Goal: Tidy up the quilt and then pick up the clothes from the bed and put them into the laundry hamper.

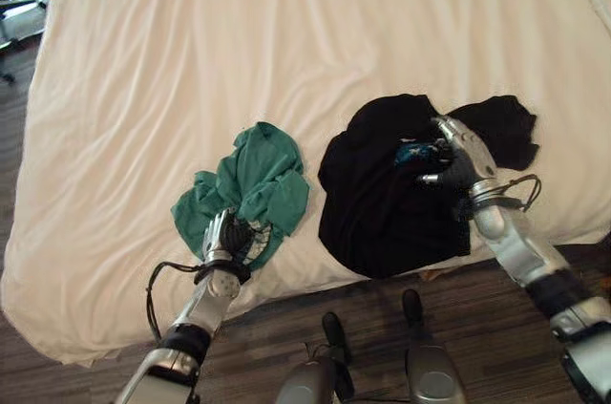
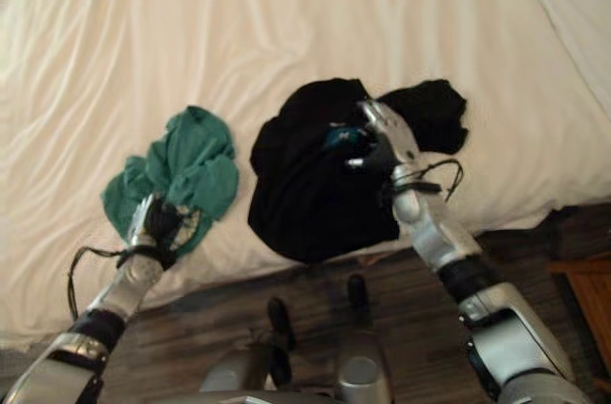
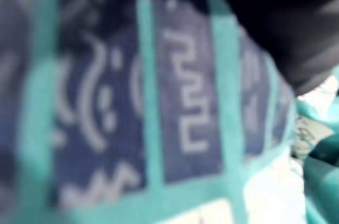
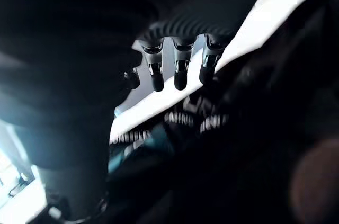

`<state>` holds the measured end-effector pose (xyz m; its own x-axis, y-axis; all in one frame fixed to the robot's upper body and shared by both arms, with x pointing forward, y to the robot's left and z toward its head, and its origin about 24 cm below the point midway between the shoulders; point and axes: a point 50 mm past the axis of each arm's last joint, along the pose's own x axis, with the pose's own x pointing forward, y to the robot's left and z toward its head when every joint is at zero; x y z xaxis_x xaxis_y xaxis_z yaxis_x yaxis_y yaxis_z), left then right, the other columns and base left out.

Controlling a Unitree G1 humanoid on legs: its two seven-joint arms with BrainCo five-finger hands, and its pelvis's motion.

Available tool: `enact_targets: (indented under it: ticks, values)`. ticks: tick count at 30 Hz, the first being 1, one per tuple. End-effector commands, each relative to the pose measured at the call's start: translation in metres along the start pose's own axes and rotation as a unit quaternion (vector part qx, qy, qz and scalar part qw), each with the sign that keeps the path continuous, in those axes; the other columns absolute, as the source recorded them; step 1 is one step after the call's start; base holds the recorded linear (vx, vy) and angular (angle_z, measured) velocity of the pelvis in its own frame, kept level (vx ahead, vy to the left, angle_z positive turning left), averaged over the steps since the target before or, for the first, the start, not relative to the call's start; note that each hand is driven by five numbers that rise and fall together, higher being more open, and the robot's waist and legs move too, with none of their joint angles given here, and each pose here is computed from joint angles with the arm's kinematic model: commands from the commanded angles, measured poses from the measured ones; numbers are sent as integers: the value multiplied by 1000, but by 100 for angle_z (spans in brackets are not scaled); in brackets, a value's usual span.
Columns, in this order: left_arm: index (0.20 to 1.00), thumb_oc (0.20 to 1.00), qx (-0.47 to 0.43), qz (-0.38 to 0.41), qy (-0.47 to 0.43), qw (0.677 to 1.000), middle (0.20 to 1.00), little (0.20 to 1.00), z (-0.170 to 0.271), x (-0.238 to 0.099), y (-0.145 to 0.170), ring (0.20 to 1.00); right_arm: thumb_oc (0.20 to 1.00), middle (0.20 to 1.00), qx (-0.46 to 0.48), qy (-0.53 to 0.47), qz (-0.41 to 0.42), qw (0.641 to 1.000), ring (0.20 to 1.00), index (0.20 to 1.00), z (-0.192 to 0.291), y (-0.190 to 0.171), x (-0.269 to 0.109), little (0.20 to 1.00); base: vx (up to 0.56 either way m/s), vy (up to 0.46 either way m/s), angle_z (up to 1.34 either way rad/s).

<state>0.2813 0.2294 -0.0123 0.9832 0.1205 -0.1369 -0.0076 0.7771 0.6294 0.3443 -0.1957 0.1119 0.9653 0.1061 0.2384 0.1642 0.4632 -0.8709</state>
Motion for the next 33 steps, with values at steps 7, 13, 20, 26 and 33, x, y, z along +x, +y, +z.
enact_targets:
  ticks: [7,13,20,26,33]
  values:
    - [200,200,-173,-84,290,938,200,200,-120,-116,-37,200,200,200,34,234,147,961,200,200,-75,59,-34,200,4,-38,49]
    - [200,200,-197,-77,316,925,200,200,-126,-115,-37,200,200,200,201,331,177,905,200,200,-97,100,-118,200,48,67,29]
    - [200,200,-197,-103,348,911,200,200,-135,-129,-45,200,200,200,405,397,209,797,200,200,-74,144,-224,200,61,160,-4]
    - [200,200,-211,-96,301,925,200,200,-119,-109,-39,200,200,200,507,338,243,755,200,200,-43,147,-230,200,-42,99,-24]
    - [200,200,-234,-85,290,924,200,200,-114,-99,-40,200,200,200,445,245,380,773,200,200,-10,171,-199,200,-68,-35,47]
